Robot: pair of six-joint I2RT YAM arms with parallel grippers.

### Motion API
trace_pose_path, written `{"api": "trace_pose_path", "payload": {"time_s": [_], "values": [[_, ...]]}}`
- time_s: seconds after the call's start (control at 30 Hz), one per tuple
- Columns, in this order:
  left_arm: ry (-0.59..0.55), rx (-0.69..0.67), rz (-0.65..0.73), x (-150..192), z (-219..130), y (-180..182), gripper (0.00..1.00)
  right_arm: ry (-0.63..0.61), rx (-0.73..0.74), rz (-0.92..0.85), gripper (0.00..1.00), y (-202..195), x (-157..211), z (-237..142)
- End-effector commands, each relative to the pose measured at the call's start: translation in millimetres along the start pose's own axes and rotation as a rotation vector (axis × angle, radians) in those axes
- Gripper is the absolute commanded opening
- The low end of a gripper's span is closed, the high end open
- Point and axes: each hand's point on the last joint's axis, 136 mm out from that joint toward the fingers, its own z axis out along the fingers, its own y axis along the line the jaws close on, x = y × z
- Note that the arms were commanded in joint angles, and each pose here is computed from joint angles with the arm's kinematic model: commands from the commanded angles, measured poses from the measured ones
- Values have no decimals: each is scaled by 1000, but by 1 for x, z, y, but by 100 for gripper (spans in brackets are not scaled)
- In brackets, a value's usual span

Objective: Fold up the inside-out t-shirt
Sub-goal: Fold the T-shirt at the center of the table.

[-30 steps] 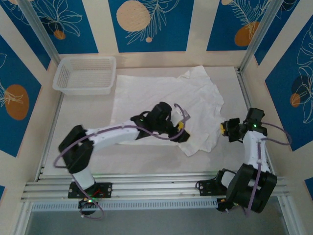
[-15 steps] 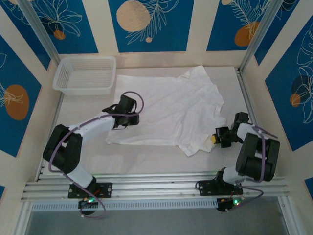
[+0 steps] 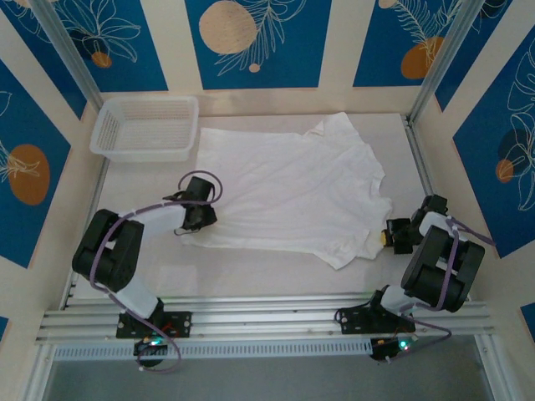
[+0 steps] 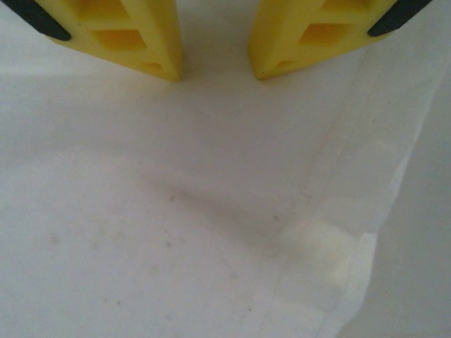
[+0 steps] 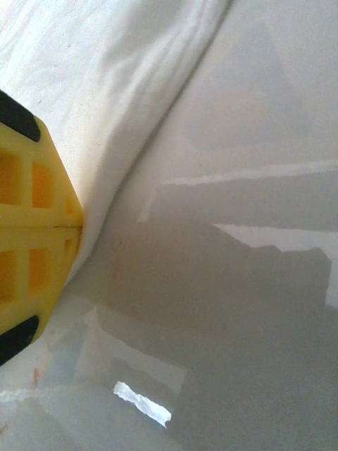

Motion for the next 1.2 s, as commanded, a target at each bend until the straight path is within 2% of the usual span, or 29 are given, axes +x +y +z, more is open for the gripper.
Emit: {"api": "trace_pose_path", "payload": {"time_s": [0.0, 0.17, 0.2, 0.3, 0.43, 0.53, 0.63, 0.83, 1.0, 1.17], "values": [[46, -11, 1, 19, -2, 15, 41, 4, -51, -139, 11, 15, 8, -22], [-61, 142, 31, -6, -54, -9, 50, -107, -36, -108, 34, -11, 14, -40], [-76, 160, 34, -8, -64, -11, 51, -115, -46, -100, 36, -16, 16, -40], [-102, 185, 50, -8, -86, -9, 53, -67, -97, -125, 36, -20, 32, -30], [-113, 160, 85, -3, -100, 3, 55, -56, -40, -175, 37, -28, 36, -19], [-96, 111, 117, 3, -100, 15, 56, -55, -31, -186, 37, -24, 33, -16], [-78, 74, 119, 10, -95, 23, 56, -105, -36, -194, 36, -19, 22, -15], [-94, 77, 99, 14, -93, 29, 56, -151, -22, -225, 39, -18, 11, -12], [-85, 53, 80, 17, -91, 35, 56, -126, -46, -232, 33, -13, 13, -4], [-24, -58, 21, 29, -90, 65, 55, -121, -58, -227, 17, -8, 12, -6]]}}
